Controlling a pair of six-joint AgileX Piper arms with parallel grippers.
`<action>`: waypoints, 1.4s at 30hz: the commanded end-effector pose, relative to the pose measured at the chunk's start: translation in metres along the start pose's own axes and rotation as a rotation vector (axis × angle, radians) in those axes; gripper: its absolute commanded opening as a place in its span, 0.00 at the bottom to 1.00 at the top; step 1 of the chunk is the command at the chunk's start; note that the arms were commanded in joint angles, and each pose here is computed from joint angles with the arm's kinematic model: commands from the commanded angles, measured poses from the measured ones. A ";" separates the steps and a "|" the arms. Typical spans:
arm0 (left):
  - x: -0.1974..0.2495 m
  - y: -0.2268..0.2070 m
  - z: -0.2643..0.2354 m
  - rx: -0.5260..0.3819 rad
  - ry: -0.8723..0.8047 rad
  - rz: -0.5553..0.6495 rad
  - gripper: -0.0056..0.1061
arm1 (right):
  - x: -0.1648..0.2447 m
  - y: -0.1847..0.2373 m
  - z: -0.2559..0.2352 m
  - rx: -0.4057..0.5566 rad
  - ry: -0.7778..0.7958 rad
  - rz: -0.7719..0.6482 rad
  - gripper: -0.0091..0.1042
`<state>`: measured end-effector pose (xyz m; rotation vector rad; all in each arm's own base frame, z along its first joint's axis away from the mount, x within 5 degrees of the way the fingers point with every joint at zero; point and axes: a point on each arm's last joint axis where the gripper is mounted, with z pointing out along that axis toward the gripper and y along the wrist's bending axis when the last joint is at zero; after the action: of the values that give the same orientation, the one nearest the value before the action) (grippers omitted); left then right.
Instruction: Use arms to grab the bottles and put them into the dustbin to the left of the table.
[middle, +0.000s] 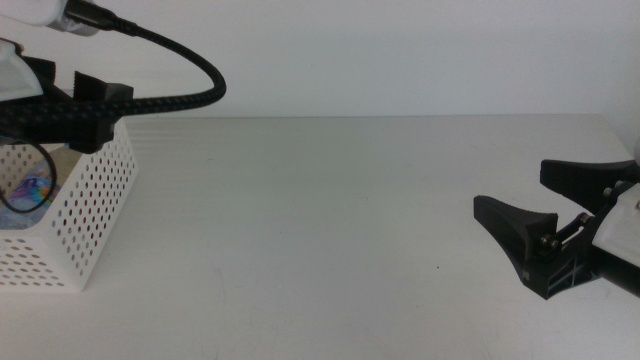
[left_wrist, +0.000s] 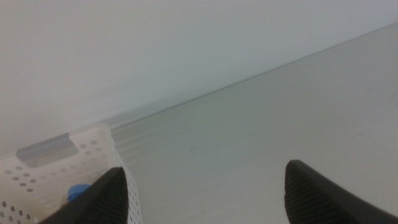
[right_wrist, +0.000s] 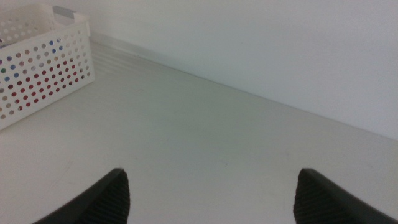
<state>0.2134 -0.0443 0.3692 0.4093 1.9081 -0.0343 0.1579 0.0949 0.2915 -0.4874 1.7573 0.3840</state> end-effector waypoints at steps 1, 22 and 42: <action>-0.014 0.002 -0.008 -0.022 -0.105 -0.026 0.75 | -0.013 0.000 -0.003 -0.001 -0.101 -0.002 0.76; 0.109 -0.011 -0.085 -0.179 -0.121 -0.053 0.75 | 0.043 -0.035 -0.094 0.400 -0.319 0.047 0.76; 0.234 -0.043 -0.082 -0.197 -0.174 -0.049 0.75 | 0.106 -0.025 -0.116 0.491 -0.404 0.002 0.76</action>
<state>0.0530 -0.0057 0.1740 0.2576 1.8243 0.0862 0.0566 0.0035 0.2043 -0.0312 1.5023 0.0649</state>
